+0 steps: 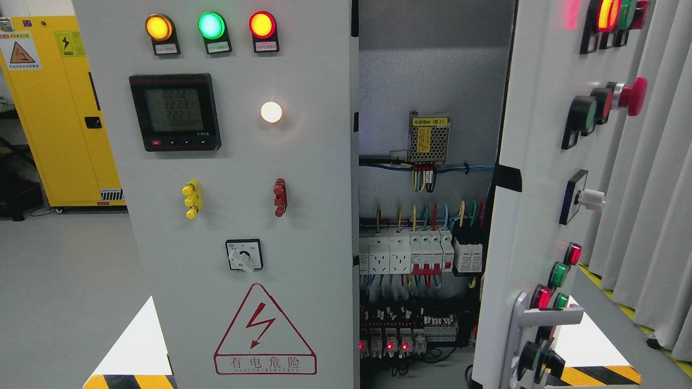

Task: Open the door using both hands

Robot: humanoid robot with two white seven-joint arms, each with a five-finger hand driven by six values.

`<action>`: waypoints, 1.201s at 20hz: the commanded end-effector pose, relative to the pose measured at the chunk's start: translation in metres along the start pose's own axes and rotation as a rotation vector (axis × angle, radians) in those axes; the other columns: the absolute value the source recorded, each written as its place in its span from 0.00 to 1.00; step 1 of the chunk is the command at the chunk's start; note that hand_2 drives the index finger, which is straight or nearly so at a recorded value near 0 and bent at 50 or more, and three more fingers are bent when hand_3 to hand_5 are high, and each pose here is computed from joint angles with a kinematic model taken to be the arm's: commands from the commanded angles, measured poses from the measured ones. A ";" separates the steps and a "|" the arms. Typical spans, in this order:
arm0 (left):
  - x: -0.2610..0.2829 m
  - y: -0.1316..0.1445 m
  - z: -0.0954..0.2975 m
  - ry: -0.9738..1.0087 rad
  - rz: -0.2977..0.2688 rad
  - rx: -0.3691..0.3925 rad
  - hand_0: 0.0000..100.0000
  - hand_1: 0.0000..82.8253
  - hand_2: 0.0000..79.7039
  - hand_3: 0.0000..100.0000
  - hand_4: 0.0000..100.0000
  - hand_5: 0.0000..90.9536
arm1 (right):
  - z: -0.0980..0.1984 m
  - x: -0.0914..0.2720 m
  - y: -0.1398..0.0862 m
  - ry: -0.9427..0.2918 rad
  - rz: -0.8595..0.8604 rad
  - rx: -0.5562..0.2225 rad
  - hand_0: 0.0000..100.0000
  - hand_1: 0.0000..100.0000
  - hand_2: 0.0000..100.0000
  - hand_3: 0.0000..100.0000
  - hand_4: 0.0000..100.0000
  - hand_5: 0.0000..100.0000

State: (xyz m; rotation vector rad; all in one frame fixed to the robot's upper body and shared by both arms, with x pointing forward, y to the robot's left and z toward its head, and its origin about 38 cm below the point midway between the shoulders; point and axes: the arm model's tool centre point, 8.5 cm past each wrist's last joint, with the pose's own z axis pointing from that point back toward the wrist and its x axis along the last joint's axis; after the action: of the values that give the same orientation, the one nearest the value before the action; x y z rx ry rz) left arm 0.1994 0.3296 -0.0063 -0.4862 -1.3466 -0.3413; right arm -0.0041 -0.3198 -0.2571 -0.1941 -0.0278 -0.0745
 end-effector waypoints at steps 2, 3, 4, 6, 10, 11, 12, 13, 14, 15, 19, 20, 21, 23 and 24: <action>0.161 -0.002 -0.012 -0.295 -0.311 -0.159 0.10 0.10 0.17 0.31 0.21 0.00 | 0.000 0.000 0.000 0.000 0.001 0.000 0.21 0.06 0.00 0.00 0.00 0.00; 0.173 0.004 -0.013 -0.299 -0.316 -0.179 0.09 0.11 0.17 0.31 0.21 0.00 | 0.000 0.000 0.000 0.000 0.001 0.000 0.21 0.06 0.00 0.00 0.00 0.00; 0.184 0.010 -0.013 -0.299 -0.328 -0.202 0.09 0.11 0.17 0.31 0.22 0.00 | 0.000 0.000 0.000 0.000 -0.001 0.000 0.21 0.06 0.00 0.00 0.00 0.00; 0.204 0.017 -0.013 -0.304 -0.344 -0.246 0.08 0.11 0.17 0.31 0.21 0.00 | 0.000 0.000 0.000 0.000 -0.001 0.000 0.21 0.06 0.00 0.00 0.00 0.00; 0.237 0.022 -0.021 -0.340 -0.376 -0.306 0.05 0.10 0.13 0.29 0.19 0.00 | 0.000 0.000 0.000 0.000 0.001 0.000 0.21 0.06 0.00 0.00 0.00 0.00; 0.245 0.019 -0.025 -0.345 -0.368 -0.324 0.05 0.10 0.13 0.29 0.19 0.00 | 0.000 0.000 0.000 0.000 -0.001 0.000 0.21 0.06 0.00 0.00 0.00 0.00; 0.252 0.018 -0.029 -0.348 -0.350 -0.337 0.05 0.10 0.13 0.29 0.19 0.00 | 0.000 0.000 0.000 0.000 -0.001 0.000 0.21 0.06 0.00 0.00 0.00 0.00; 0.261 0.017 -0.032 -0.356 -0.333 -0.351 0.04 0.10 0.13 0.29 0.19 0.00 | 0.000 0.000 0.000 0.000 -0.001 0.000 0.21 0.06 0.00 0.00 0.00 0.00; 0.269 0.017 -0.035 -0.361 -0.312 -0.366 0.04 0.10 0.13 0.29 0.19 0.00 | 0.000 0.000 0.000 0.000 -0.001 0.000 0.21 0.06 0.00 0.00 0.00 0.00; 0.281 0.018 -0.040 -0.359 -0.302 -0.388 0.04 0.11 0.13 0.29 0.19 0.00 | 0.000 0.000 0.000 0.000 0.001 0.000 0.21 0.06 0.00 0.00 0.00 0.00; 0.322 0.015 -0.051 -0.350 -0.323 -0.475 0.04 0.11 0.13 0.29 0.18 0.00 | 0.000 0.000 0.000 0.000 -0.001 0.000 0.21 0.06 0.00 0.00 0.00 0.00; 0.327 0.011 -0.057 -0.349 -0.328 -0.495 0.04 0.11 0.13 0.29 0.18 0.00 | 0.000 0.000 0.000 0.000 0.001 0.000 0.21 0.06 0.00 0.00 0.00 0.00; 0.333 0.007 -0.063 -0.344 -0.331 -0.514 0.04 0.11 0.12 0.29 0.17 0.00 | 0.000 0.000 0.000 0.000 -0.001 0.000 0.21 0.06 0.00 0.00 0.00 0.00; 0.344 0.000 -0.074 -0.339 -0.328 -0.546 0.04 0.11 0.12 0.29 0.16 0.00 | 0.000 0.000 0.000 0.000 -0.001 0.000 0.21 0.06 0.00 0.00 0.00 0.00; 0.350 -0.005 -0.079 -0.342 -0.327 -0.564 0.04 0.11 0.12 0.28 0.16 0.00 | 0.000 0.000 0.000 0.000 0.001 0.000 0.21 0.06 0.00 0.00 0.00 0.00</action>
State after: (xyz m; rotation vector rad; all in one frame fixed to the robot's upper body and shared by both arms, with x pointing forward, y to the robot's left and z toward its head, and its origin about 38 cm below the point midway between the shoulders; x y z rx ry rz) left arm 0.3238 0.3289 0.2686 -0.7897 -1.6700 -0.7374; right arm -0.0042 -0.3199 -0.2571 -0.1942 -0.0273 -0.0748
